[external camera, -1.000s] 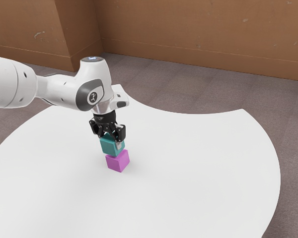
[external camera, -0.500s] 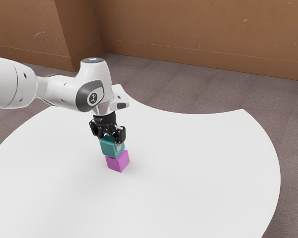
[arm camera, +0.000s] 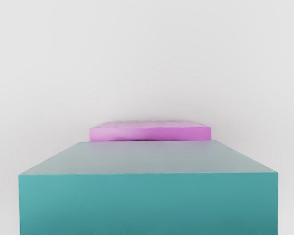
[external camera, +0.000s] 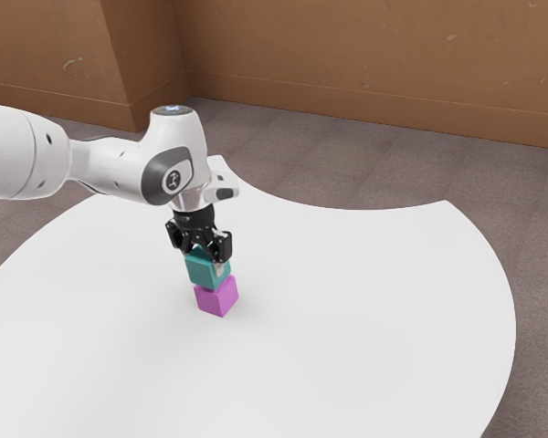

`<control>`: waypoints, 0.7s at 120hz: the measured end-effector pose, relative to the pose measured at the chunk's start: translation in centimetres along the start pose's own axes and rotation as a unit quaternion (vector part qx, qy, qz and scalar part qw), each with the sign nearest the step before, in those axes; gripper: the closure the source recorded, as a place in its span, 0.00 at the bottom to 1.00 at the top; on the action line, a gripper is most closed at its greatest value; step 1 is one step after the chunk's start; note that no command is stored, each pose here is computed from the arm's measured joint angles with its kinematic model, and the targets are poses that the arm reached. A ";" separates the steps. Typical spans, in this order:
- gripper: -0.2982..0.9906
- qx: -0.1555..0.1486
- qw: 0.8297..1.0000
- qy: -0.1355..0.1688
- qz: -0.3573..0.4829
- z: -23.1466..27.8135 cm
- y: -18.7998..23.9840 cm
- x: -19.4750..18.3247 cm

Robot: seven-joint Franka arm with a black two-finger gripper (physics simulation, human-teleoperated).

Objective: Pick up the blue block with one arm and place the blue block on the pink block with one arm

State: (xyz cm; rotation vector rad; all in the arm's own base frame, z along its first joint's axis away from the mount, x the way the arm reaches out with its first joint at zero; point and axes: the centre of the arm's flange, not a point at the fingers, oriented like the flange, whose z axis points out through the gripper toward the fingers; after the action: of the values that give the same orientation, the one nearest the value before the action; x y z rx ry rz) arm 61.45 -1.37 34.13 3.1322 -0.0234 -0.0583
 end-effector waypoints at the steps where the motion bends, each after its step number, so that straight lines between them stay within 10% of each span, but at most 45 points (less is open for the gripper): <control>1: 0.47 0.000 1.000 0.000 0.000 0.0 0.0 0.0; 84: 0.32 -0.003 1.000 0.002 0.002 -0.2 0.0 0.0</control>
State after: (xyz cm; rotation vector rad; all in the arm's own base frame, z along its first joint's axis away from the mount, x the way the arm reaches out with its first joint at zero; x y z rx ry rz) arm 61.49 -1.40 34.28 3.1268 -0.0307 -0.0517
